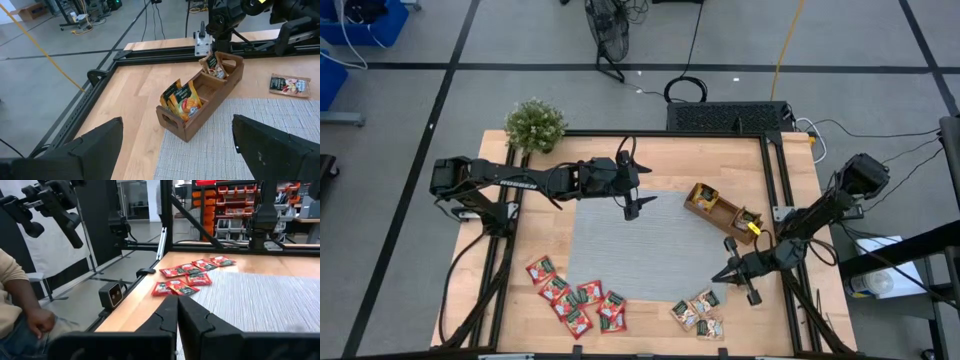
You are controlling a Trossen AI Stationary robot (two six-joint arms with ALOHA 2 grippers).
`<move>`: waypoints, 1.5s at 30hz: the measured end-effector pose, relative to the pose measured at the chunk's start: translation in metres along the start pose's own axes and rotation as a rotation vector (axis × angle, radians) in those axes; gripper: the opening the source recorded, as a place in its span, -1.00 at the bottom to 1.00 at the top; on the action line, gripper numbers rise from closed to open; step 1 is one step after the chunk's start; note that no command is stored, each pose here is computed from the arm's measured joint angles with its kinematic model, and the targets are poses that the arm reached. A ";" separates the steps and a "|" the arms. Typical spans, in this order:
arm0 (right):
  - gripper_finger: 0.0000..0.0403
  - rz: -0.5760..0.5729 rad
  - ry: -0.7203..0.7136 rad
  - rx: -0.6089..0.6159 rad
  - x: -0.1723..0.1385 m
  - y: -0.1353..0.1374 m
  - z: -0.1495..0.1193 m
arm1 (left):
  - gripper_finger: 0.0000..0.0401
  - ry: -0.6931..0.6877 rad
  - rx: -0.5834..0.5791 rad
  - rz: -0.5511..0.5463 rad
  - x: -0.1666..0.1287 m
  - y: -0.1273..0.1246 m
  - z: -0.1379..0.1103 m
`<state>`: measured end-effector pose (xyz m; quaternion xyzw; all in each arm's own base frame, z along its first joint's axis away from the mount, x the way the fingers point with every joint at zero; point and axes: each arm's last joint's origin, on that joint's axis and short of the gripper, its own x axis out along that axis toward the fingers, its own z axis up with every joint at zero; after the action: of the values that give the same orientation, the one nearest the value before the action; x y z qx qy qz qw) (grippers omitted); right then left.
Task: Pick & Place Tea
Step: Put the brown tea bag into the right section of the wooden organizer
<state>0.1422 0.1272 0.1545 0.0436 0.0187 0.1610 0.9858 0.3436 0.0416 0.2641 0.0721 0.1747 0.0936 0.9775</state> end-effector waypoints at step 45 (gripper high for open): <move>-0.93 -0.064 0.035 -0.015 0.021 0.008 0.017 | 0.82 0.000 0.000 0.000 0.000 0.000 0.000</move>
<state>0.1605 0.1399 0.1715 0.0329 0.0360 0.1302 0.9903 0.3436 0.0416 0.2641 0.0721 0.1746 0.0936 0.9775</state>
